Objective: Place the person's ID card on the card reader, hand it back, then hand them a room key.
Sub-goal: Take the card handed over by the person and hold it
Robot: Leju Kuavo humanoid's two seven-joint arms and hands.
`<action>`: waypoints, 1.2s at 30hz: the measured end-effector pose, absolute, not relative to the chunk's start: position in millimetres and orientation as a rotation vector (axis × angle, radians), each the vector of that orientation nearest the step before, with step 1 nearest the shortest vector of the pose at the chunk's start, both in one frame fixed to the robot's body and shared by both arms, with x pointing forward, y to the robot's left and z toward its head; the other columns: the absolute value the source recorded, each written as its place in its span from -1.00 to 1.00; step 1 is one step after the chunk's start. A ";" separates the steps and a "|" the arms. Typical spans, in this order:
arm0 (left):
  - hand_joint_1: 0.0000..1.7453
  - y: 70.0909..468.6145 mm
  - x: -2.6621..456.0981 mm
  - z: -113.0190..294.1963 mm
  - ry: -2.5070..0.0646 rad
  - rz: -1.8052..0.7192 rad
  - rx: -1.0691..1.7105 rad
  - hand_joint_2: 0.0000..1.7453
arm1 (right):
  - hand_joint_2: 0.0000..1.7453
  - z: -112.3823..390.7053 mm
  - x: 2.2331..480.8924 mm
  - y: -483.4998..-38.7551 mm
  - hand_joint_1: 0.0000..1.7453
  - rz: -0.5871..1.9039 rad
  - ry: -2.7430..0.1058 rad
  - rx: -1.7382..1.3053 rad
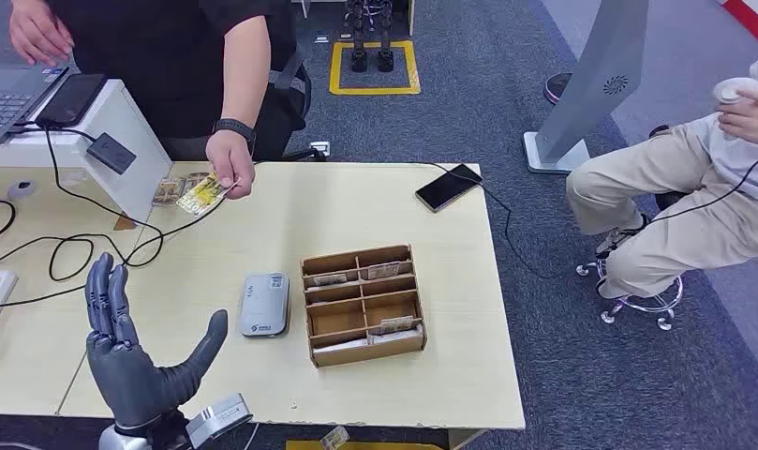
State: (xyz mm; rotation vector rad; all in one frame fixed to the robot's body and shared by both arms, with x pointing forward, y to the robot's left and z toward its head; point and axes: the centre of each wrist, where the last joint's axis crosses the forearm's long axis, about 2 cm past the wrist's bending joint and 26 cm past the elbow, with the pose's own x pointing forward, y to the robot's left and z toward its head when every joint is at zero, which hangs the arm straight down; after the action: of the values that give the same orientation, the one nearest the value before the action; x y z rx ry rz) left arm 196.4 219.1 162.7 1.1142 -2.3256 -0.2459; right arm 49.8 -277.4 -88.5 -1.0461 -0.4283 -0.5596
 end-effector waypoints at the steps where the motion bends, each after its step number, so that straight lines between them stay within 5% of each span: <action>1: -1.00 219.5 196.4 162.6 -2.323 -0.244 1.115 1.00 | -1.00 -88.5 49.8 -277.4 -1.00 -0.560 -0.428 -1.046; 22: -1.00 265.0 258.3 141.1 -2.008 -0.552 1.443 1.00 | -1.00 -89.5 54.1 -274.3 -1.00 -0.363 -0.528 -1.025; 23: -0.92 268.1 262.6 141.5 -1.997 -0.552 1.456 1.00 | -1.00 -89.5 55.0 -274.1 -1.00 -0.351 -0.536 -1.023; 27: 1.00 277.1 277.7 143.3 -1.969 -0.511 1.475 1.00 | -1.00 -88.9 60.8 -273.7 -1.00 -0.297 -0.568 -1.013; 36: 1.00 279.1 294.5 140.8 -1.969 -0.413 1.421 1.00 | -1.00 -88.6 63.6 -273.7 -1.00 -0.323 -0.563 -1.013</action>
State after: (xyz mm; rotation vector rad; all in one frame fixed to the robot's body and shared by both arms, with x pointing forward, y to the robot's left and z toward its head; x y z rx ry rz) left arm 294.5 279.1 140.8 1.4210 -1.9692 -0.4133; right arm 63.6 -273.7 -88.6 -1.0130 -0.5635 -0.3225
